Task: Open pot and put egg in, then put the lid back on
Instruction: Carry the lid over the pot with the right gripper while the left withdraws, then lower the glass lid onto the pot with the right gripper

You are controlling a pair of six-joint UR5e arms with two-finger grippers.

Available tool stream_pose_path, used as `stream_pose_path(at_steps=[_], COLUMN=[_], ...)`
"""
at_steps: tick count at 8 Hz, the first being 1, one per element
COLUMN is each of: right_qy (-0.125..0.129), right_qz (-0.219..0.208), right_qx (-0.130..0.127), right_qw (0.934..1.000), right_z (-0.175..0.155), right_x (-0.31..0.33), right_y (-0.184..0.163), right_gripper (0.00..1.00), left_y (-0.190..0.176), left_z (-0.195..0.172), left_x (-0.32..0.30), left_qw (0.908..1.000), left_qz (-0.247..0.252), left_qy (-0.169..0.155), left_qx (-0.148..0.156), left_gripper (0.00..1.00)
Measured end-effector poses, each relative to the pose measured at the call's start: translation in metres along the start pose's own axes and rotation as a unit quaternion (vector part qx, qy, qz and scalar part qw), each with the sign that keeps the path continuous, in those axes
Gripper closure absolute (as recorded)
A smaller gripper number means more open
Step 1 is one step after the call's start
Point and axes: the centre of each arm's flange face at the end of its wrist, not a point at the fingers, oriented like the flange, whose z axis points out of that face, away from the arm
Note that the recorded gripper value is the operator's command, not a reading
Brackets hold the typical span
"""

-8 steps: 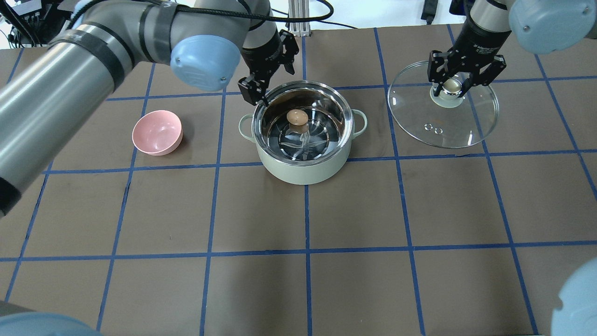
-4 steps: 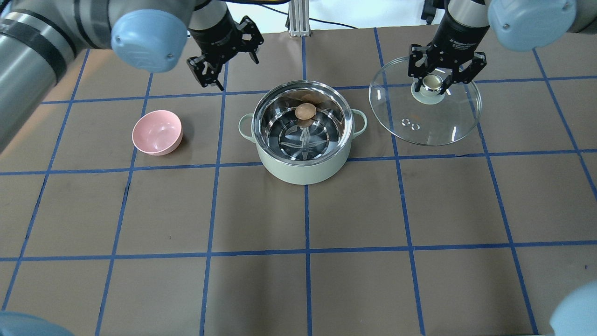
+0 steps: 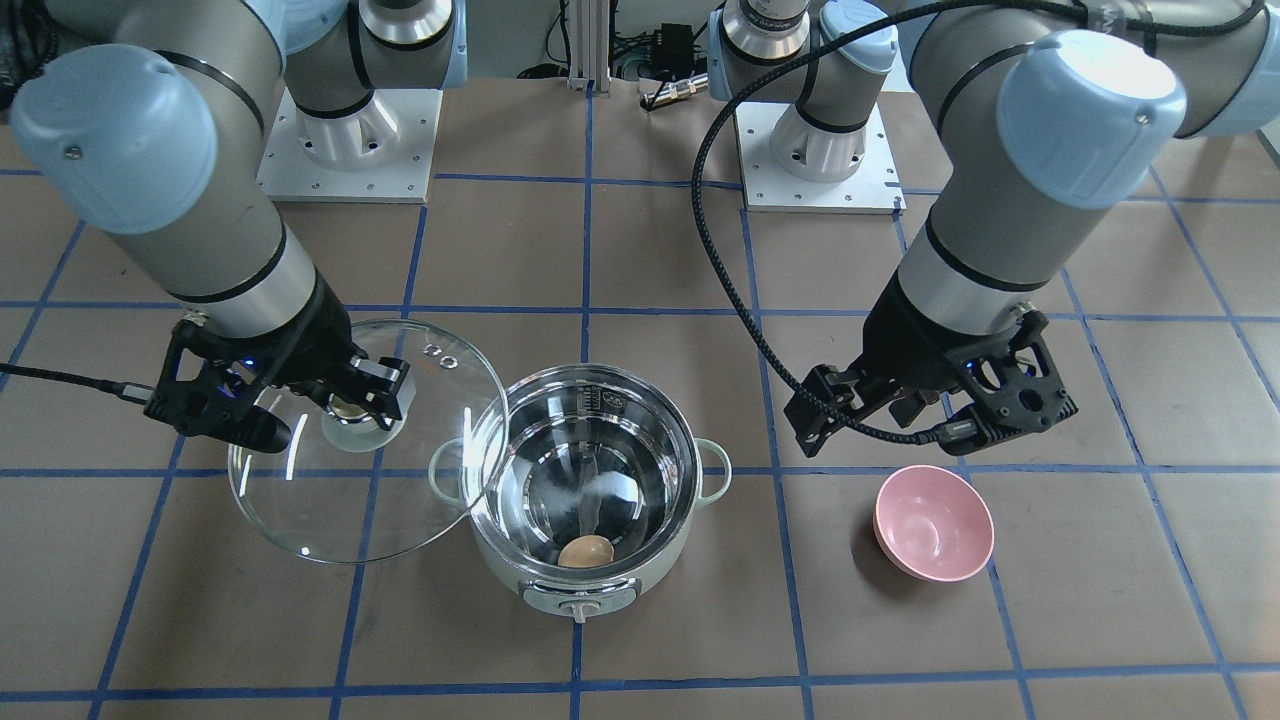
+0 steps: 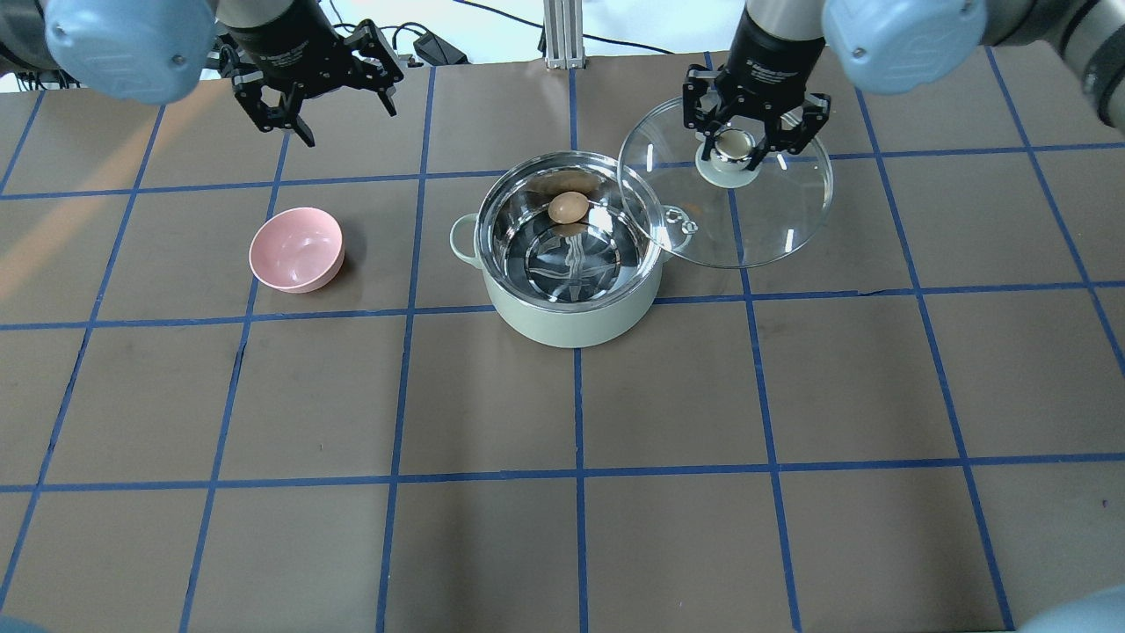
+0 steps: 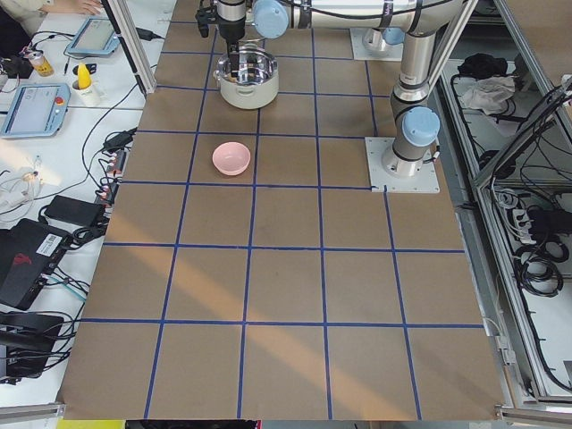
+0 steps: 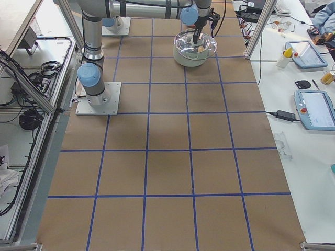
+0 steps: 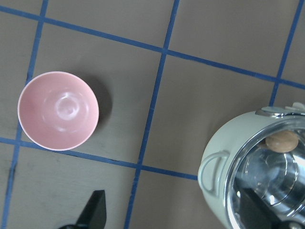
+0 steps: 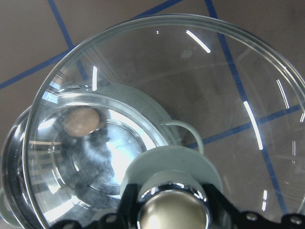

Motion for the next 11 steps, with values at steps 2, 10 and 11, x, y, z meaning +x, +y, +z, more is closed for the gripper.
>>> stream_pose_path(at_steps=[2, 10, 11], right_qy=[-0.025, -0.044, -0.041], right_qz=[0.037, 0.100, 0.099], right_qx=[0.009, -0.042, -0.045], right_qw=[0.9990, 0.9931, 0.9933], right_z=[0.016, 0.067, 0.068], right_x=[-0.039, -0.095, -0.094], right_y=[0.004, 0.030, 0.031], right_gripper=[1.00, 1.00, 1.00], left_y=[0.026, 0.063, 0.062], left_z=[-0.036, -0.020, -0.018], left_x=[-0.016, -0.005, -0.005], left_qw=[0.9977, 0.9990, 0.9990], left_qz=[0.028, 0.038, 0.037], left_qy=[-0.060, -0.001, 0.000], left_qx=[0.012, -0.023, -0.026], left_gripper=[0.00, 0.00, 0.00])
